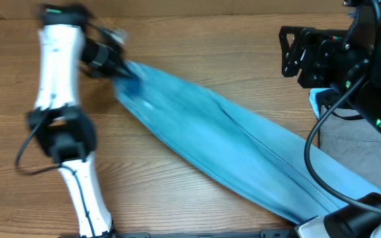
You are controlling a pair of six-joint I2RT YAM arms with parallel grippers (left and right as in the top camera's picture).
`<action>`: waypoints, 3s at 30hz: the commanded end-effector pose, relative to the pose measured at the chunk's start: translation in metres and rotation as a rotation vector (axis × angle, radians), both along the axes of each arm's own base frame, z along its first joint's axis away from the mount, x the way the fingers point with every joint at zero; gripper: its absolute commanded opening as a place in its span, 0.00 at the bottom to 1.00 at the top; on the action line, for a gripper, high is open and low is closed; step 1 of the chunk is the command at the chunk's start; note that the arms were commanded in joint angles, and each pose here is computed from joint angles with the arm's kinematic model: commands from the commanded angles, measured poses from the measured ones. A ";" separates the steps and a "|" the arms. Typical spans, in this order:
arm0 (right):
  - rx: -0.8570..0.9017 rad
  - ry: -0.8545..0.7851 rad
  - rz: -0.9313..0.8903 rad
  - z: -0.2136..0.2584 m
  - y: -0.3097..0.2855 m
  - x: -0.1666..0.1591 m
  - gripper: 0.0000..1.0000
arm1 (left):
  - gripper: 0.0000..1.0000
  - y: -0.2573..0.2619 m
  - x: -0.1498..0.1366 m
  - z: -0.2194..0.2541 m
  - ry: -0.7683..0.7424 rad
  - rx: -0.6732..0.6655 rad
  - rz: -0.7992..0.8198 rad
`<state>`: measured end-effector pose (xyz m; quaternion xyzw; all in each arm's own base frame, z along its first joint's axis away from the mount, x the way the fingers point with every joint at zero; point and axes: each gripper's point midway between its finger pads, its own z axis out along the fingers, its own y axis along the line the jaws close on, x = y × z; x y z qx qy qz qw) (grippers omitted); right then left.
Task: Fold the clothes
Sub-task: 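Grasp the jeans waistband with the left gripper and drag it leftward, then grasp the leg hems with the right gripper and pull them rightward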
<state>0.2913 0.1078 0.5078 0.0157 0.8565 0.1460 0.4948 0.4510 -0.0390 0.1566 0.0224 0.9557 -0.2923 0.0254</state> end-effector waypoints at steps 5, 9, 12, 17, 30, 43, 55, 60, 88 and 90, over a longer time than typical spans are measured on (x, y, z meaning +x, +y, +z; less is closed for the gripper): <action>0.002 -0.026 -0.022 0.007 -0.008 -0.004 0.81 | 0.10 0.172 -0.010 0.099 -0.214 0.103 0.508; -0.019 0.009 -0.030 -0.002 -0.008 -0.003 0.82 | 0.47 0.186 -0.015 0.098 -0.206 0.094 0.546; -0.012 0.053 -0.061 -0.014 -0.007 0.006 0.82 | 1.00 0.184 -0.017 0.103 -0.221 0.109 0.536; 0.004 0.255 -0.187 -0.071 -0.015 0.040 0.85 | 1.00 0.185 -0.028 0.127 -0.275 0.171 0.541; -0.049 0.866 -0.308 -0.257 -0.059 0.077 0.91 | 1.00 0.168 -0.078 0.221 -0.497 0.307 0.571; 0.155 1.323 -0.150 -0.447 -0.051 0.001 0.85 | 1.00 0.137 -0.124 0.282 -0.673 0.359 0.567; 0.204 1.400 -0.224 -0.522 -0.049 -0.052 0.36 | 1.00 0.124 -0.146 0.299 -0.725 0.394 0.572; 0.151 1.368 -0.326 -0.495 -0.074 -0.037 0.04 | 1.00 0.121 -0.169 0.297 -0.706 0.426 0.595; 0.066 1.099 -0.558 -0.407 -0.158 -0.011 0.33 | 1.00 0.142 -0.196 0.072 0.003 0.475 0.652; 0.086 1.089 -0.474 -0.404 -0.149 -0.006 0.33 | 1.00 0.150 -0.196 0.055 0.053 0.506 0.667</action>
